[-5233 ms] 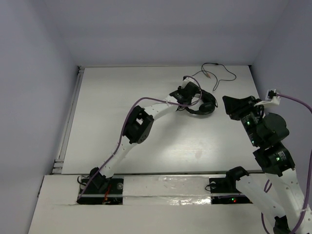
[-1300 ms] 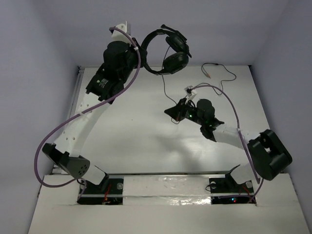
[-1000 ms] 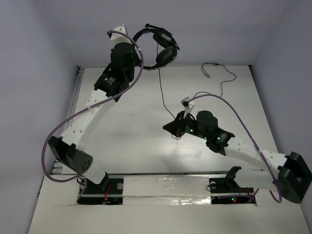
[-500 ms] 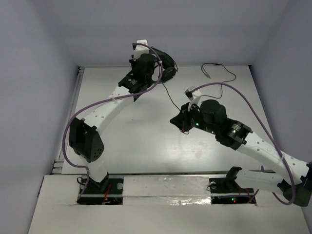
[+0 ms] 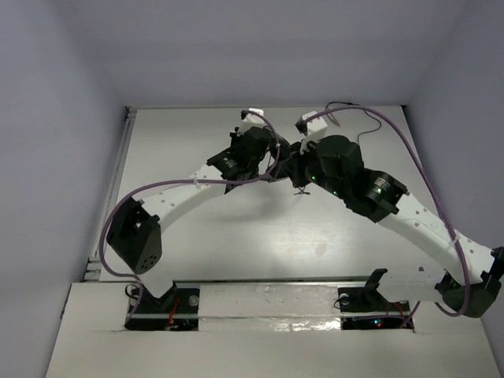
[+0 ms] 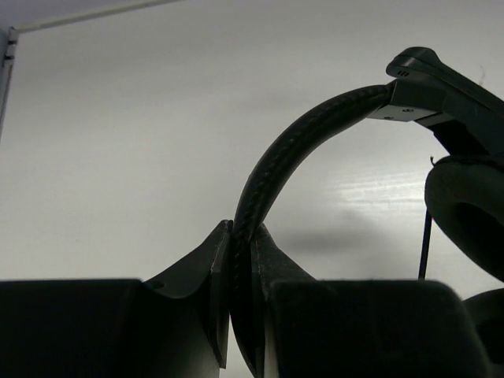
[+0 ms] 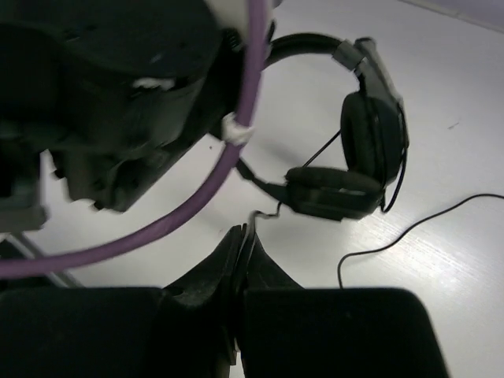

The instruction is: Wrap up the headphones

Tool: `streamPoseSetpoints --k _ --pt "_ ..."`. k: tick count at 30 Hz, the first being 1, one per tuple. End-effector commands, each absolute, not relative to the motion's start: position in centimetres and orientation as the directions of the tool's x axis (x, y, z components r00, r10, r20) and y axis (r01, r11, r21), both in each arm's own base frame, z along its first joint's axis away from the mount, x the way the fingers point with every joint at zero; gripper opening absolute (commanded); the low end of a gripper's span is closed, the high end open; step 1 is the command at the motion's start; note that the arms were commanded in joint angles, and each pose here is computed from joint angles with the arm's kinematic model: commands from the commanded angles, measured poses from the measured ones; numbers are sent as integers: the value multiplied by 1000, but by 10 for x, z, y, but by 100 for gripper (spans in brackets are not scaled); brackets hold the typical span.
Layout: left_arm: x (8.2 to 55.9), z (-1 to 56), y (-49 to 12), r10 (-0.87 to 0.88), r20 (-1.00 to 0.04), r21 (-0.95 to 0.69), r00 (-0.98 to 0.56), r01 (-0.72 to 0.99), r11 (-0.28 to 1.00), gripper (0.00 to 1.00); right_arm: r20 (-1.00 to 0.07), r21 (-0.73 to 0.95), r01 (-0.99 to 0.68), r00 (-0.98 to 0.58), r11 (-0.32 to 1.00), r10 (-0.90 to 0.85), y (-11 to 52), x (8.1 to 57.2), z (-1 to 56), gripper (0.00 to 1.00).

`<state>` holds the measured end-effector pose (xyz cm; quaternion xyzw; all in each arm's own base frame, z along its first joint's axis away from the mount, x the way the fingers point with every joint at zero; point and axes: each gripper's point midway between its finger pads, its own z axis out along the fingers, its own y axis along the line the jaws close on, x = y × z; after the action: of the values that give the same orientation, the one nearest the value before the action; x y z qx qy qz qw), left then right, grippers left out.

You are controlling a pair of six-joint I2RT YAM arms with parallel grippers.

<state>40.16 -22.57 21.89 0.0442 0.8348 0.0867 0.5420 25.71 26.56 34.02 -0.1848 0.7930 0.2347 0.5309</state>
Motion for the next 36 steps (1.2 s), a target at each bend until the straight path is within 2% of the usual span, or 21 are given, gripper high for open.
streamPoseSetpoints --k 1,10,19,23,26,29,34,35,36 --pt "382 262 -224 53 -938 46 -342 28 999 0 -963 121 -515 -267 849 -25 264 276 370 0" --pt "330 244 -238 118 -889 -9 -443 274 962 0 -978 11 -383 -198 924 -70 254 325 360 0" --pt "303 216 -240 271 -826 78 -495 375 924 0 -979 -48 -325 -174 945 -110 258 361 356 0" --pt "296 229 -246 231 -857 20 -461 419 908 0 -974 -55 -229 -202 972 -102 234 377 341 0" --pt "295 237 -250 220 -862 -6 -456 443 896 0 -978 9 -150 -208 989 -23 212 384 338 0" --pt "295 241 -255 208 -867 -32 -453 466 884 0 -978 69 -143 -204 987 39 206 378 334 0" --pt "297 266 -260 146 -890 -109 -433 512 852 0 -963 82 -121 -267 989 47 200 382 293 0" --pt "295 270 -261 144 -892 -116 -429 523 844 0 -961 82 -121 -272 989 46 200 382 289 1" --pt "296 275 -260 132 -895 -125 -425 524 843 0 -960 86 -113 -276 990 52 196 383 287 11"
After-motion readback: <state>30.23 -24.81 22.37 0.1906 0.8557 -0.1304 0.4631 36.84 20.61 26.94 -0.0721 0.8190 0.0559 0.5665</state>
